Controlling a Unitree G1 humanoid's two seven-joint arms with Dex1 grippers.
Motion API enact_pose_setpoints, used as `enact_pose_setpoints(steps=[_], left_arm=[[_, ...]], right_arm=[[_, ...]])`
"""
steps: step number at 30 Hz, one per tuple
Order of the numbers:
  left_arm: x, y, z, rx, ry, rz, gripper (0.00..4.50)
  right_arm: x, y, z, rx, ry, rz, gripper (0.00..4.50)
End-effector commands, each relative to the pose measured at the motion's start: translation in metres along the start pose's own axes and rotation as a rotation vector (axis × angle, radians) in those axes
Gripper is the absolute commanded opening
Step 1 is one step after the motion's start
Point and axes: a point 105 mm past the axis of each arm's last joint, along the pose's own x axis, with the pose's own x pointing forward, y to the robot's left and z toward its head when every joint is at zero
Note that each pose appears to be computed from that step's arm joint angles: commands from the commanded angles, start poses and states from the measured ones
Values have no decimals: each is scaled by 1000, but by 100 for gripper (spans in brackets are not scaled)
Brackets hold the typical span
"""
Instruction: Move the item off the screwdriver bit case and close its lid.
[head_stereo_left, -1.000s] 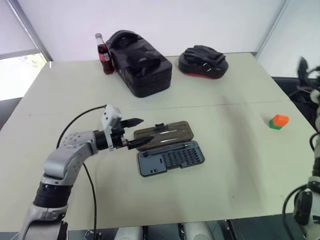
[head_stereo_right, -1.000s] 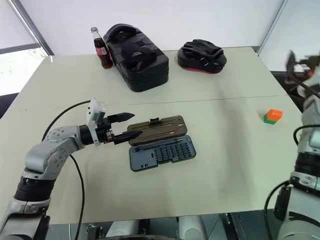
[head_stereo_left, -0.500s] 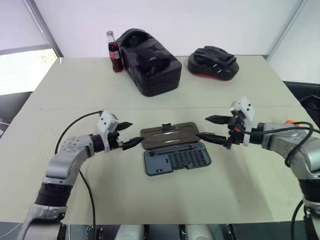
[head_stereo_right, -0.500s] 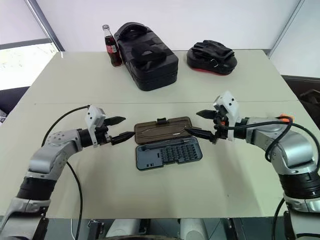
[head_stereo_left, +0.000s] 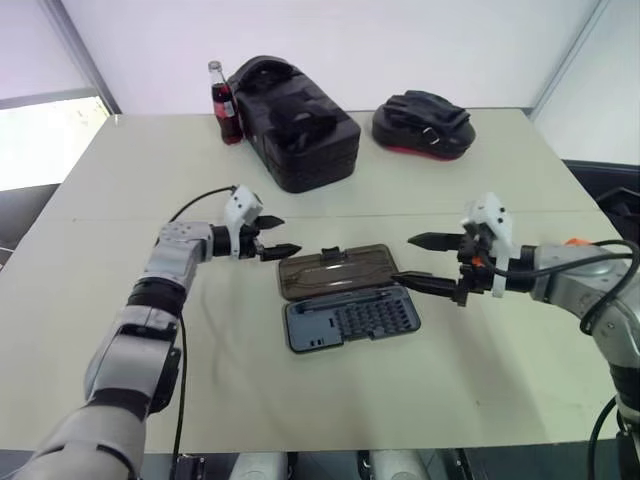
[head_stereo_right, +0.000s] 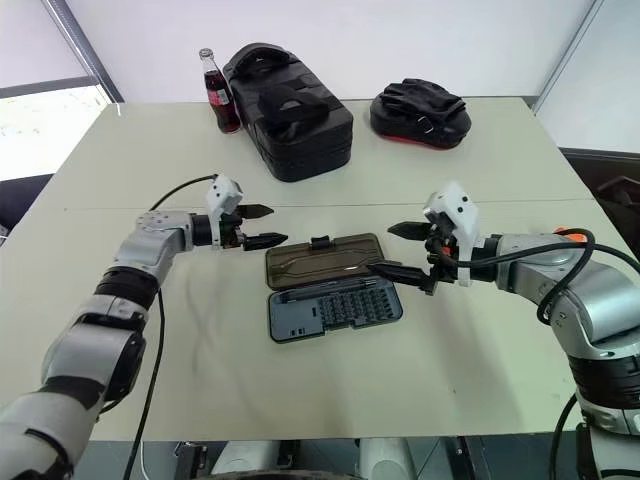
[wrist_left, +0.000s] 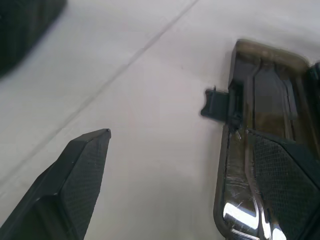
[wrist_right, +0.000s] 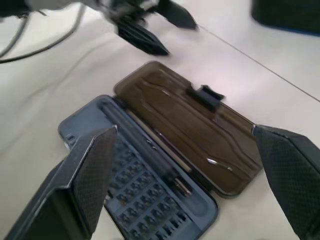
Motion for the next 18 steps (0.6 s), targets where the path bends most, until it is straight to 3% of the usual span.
enact_pose_setpoints(steps=[1, 13, 16, 18], left_arm=[[1, 0, 7, 70, 31, -49, 450], [13, -16, -14, 198, 194, -181, 450], [16, -18, -16, 178, 187, -185, 362], [16, -19, -20, 183, 205, -197, 262]], right_arm=[[-5, 16, 11, -37, -13, 16, 447], [-9, 16, 4, 2, -31, -60, 447], [-9, 14, 3, 8, -37, -72, 450], [-9, 13, 3, 9, -37, -78, 450]])
